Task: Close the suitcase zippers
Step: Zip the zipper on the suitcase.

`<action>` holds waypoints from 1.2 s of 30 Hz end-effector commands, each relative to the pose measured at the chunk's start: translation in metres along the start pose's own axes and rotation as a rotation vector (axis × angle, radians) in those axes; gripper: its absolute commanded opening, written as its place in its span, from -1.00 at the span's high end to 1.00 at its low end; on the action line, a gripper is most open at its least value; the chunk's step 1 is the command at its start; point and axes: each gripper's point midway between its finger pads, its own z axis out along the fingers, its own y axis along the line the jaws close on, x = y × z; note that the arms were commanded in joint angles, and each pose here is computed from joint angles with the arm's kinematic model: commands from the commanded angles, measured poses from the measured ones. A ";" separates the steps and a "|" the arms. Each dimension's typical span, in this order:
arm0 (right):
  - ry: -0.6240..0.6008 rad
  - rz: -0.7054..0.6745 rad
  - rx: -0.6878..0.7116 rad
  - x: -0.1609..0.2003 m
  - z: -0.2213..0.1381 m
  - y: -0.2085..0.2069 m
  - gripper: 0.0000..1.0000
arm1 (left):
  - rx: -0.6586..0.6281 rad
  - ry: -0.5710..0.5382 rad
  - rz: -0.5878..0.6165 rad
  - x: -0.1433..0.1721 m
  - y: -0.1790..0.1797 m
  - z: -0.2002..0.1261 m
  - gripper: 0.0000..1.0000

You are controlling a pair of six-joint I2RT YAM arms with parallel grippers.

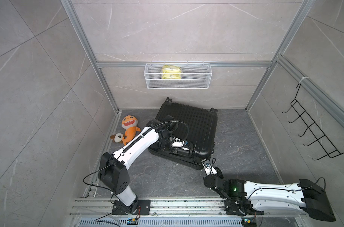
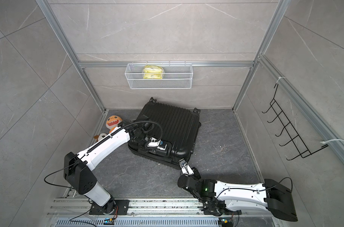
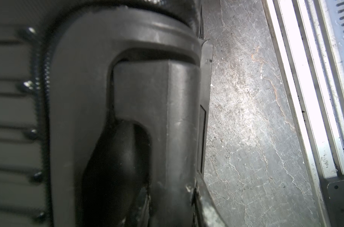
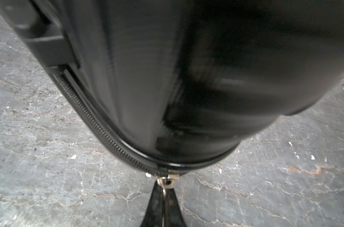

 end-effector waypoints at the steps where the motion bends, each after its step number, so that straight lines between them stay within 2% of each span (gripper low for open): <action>1: -0.009 -0.033 -0.178 -0.013 -0.008 0.037 1.00 | -0.327 -0.103 -0.028 -0.036 0.066 -0.040 1.00; 13: -0.009 -0.083 -0.212 -0.025 -0.017 0.043 1.00 | -0.469 -0.154 -0.049 -0.088 0.090 -0.085 0.96; 18: -0.038 -0.097 -0.271 -0.032 -0.022 0.053 1.00 | -0.471 -0.174 -0.103 -0.098 0.094 -0.084 0.95; 21: -0.048 -0.107 -0.296 -0.035 -0.022 0.060 1.00 | -0.504 -0.195 -0.211 -0.106 0.103 -0.082 1.00; 27: -0.069 -0.113 -0.361 -0.046 -0.019 0.083 1.00 | -0.537 -0.334 -0.405 -0.136 0.115 -0.085 1.00; 32: -0.108 -0.101 -0.423 -0.055 -0.021 0.097 1.00 | -0.573 -0.464 -0.662 -0.144 0.130 -0.093 1.00; 36: -0.127 -0.112 -0.445 -0.059 -0.022 0.104 1.00 | -0.576 -0.508 -0.859 -0.141 0.142 -0.088 1.00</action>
